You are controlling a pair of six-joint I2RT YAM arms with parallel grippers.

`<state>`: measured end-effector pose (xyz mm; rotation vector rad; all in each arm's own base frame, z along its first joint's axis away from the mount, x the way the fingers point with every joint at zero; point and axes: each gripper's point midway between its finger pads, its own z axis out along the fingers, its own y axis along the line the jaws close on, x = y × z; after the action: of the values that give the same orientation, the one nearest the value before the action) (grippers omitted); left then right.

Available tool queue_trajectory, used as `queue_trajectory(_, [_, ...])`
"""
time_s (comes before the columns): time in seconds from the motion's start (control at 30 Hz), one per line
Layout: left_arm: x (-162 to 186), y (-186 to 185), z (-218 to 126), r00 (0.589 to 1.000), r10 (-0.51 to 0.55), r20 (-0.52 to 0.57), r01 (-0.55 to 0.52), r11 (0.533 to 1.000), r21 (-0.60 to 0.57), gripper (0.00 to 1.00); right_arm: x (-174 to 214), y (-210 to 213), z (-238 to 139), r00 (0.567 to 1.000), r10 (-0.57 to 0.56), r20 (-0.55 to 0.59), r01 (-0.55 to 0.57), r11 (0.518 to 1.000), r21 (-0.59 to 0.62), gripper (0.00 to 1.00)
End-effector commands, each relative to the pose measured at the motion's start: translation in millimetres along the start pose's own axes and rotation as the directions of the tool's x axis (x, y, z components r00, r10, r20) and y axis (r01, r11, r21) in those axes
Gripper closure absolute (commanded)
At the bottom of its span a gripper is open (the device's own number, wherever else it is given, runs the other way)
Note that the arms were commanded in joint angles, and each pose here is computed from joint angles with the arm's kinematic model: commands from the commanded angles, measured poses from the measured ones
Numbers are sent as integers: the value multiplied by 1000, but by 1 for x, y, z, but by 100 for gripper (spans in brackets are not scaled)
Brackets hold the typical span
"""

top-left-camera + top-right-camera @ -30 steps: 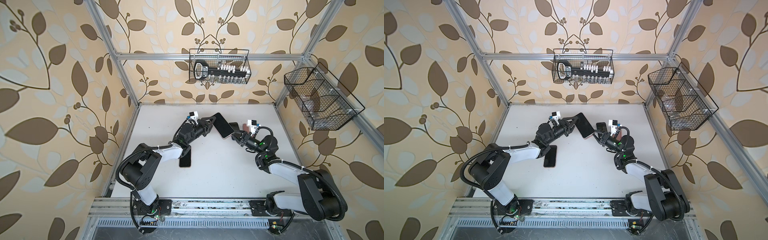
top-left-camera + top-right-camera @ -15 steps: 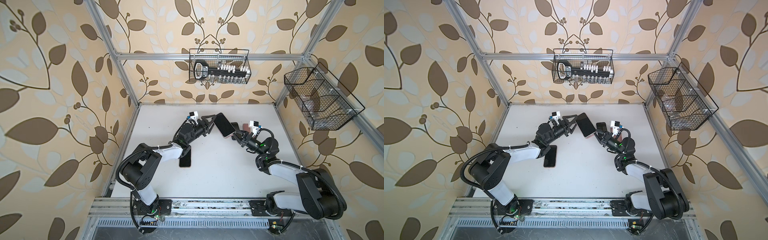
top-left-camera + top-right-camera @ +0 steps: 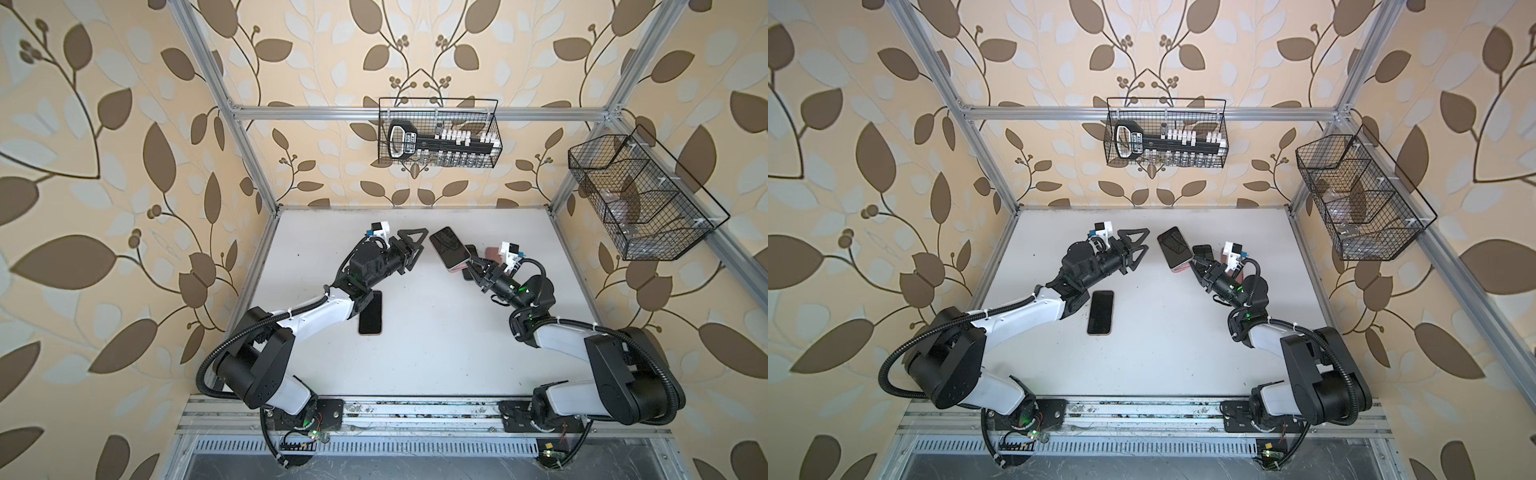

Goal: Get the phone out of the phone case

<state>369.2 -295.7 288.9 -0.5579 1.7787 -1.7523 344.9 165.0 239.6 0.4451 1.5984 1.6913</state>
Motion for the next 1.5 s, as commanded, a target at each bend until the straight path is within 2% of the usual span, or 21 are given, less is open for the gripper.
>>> queue_trajectory(0.0, [-2,-18,-1,999,32,8,-32,999,22,24,-10,28,-1,998,-31,47,36,994,-108,100])
queue_trajectory(0.27, [17,-24,3,999,-5,-35,5,1000,5,17,-13,23,1,998,-23,59,30,993,-110,100])
queue_trajectory(0.3, [21,-24,3,999,-22,-43,22,1000,-1,7,-13,23,2,998,-22,61,29,993,-113,100])
queue_trajectory(0.33, [25,-24,4,998,-37,-52,37,999,-4,2,-14,23,2,998,-21,62,28,993,-113,100])
queue_trajectory(0.37, [31,-24,4,996,-59,-63,58,998,-10,1,-15,22,2,998,-23,65,30,993,-112,100])
queue_trajectory(0.47, [49,-17,7,990,-114,-87,109,992,-62,1,-14,21,2,997,-27,66,34,994,-108,100])
queue_trajectory(0.5, [55,-31,1,989,-115,-97,111,993,-47,1,-15,21,1,997,-30,71,37,994,-105,100])
queue_trajectory(0.6, [66,-35,1,987,-120,-107,115,992,-56,1,-15,20,1,996,-40,76,48,994,-97,100])
queue_trajectory(0.83, [73,-34,6,974,-195,-112,191,981,-40,1,-14,20,-1,995,-62,77,68,994,-83,100])
queue_trajectory(1.47, [85,-42,26,964,-217,-153,219,976,-1,1,-9,24,-8,993,-87,73,93,993,-76,100])
